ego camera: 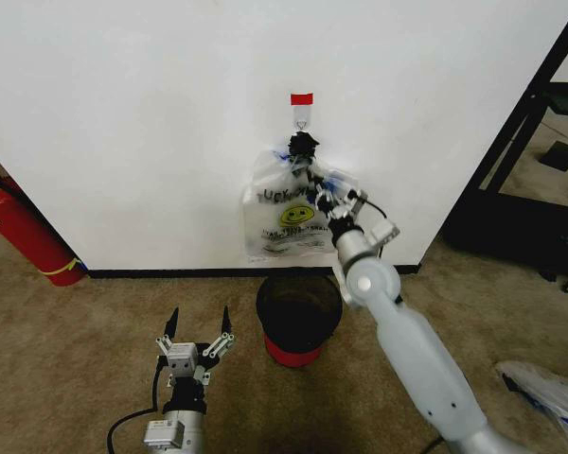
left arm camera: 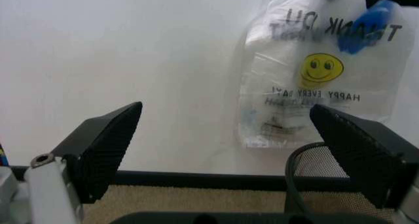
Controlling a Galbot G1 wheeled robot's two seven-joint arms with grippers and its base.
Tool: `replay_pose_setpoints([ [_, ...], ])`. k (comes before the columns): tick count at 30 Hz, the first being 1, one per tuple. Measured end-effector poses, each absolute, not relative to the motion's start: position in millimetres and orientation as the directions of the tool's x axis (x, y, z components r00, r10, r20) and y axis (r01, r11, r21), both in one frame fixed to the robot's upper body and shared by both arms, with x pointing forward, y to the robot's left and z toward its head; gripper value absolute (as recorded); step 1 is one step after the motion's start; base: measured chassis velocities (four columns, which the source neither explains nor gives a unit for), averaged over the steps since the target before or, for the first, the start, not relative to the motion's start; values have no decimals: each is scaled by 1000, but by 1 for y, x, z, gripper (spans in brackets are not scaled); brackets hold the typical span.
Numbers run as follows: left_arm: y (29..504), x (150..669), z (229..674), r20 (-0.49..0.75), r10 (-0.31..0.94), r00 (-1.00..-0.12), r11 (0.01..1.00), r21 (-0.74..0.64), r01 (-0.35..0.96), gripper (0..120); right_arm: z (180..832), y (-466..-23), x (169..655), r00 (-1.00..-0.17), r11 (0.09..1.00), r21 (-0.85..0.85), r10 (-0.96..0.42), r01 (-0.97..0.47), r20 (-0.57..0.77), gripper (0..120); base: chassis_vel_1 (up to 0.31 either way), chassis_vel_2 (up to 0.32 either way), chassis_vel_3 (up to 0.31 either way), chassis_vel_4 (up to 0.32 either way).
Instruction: Pick up the garbage bag from the wall and place it over the trash bin.
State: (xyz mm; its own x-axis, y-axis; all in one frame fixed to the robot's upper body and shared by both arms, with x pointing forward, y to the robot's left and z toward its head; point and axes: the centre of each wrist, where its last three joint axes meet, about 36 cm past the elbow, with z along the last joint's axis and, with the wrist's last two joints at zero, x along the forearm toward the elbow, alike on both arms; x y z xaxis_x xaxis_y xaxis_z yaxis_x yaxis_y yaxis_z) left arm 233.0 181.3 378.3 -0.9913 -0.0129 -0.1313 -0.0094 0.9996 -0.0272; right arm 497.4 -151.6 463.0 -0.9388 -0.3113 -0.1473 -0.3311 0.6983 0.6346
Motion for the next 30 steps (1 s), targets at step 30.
replay_pose_setpoints([
  [30,173,235,375,-129,20,-991,999,-32,25,100,408,-174,368,-916,799,454,-380,-394,-126,0,0,0,0,0],
])
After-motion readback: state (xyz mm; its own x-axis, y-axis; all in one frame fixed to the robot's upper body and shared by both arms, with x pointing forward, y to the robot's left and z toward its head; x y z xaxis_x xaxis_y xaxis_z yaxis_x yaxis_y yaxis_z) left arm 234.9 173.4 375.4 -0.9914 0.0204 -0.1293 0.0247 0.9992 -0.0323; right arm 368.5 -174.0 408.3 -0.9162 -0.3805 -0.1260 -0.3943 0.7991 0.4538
